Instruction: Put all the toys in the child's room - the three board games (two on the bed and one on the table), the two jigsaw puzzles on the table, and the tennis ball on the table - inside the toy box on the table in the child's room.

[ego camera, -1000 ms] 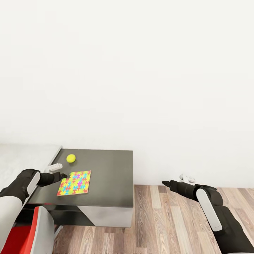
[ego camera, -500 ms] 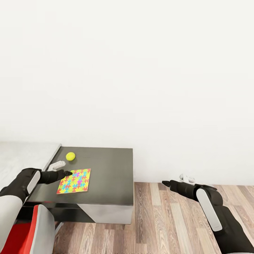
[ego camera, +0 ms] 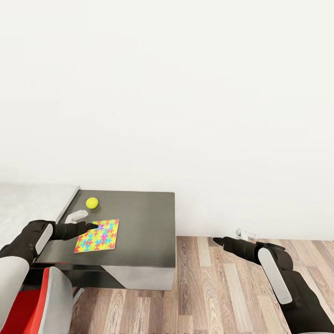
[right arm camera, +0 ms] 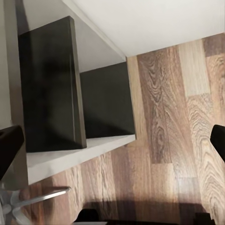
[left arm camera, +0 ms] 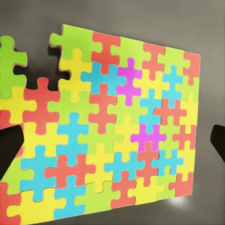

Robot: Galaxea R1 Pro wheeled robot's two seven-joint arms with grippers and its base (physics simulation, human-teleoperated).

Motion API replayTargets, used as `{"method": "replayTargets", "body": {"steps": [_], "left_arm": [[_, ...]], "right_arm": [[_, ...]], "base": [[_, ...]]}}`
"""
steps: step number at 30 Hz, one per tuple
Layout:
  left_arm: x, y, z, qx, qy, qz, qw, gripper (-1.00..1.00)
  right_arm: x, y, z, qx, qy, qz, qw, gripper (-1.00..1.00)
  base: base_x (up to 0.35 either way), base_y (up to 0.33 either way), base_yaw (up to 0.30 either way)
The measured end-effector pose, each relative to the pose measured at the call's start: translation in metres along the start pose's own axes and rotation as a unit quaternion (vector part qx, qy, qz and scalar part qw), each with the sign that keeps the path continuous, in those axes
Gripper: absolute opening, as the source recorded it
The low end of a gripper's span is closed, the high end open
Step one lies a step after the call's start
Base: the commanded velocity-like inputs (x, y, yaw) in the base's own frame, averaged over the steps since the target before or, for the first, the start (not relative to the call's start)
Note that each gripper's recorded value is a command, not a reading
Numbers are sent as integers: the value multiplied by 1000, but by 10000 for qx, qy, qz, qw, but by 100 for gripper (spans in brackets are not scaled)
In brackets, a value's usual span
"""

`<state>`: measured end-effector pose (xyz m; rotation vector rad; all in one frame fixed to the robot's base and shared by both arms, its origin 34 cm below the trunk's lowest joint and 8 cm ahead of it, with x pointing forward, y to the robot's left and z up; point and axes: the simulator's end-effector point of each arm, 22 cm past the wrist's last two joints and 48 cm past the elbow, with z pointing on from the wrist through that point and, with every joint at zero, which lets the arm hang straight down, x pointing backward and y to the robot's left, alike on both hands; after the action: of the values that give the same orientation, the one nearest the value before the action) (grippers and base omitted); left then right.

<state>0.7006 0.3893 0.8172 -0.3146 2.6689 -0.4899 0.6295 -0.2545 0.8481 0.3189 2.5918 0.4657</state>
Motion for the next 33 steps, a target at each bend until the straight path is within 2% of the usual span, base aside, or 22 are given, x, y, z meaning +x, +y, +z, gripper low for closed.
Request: {"method": "replayTargets", "body": {"steps": [4,13,27,33], "left_arm": [[1,6,0,-54,14,2,10000,100],[-4,42,-13,-340,-11,-33,9994,100],[5,49,-3,-402,113,-62,9991,100],[9,56,1,-542,159,-67,9984,100]], "right_arm": [[2,-1,2,10,31,7,10000,100],[8,-5,8,31,99,31,9999,100],[17,-9,16,56,207,68,9997,100],[21,-8,20,44,255,95,9996,100]], "base": [[0,0,0],[0,0,0],[0,0,0],[0,0,0]]}}
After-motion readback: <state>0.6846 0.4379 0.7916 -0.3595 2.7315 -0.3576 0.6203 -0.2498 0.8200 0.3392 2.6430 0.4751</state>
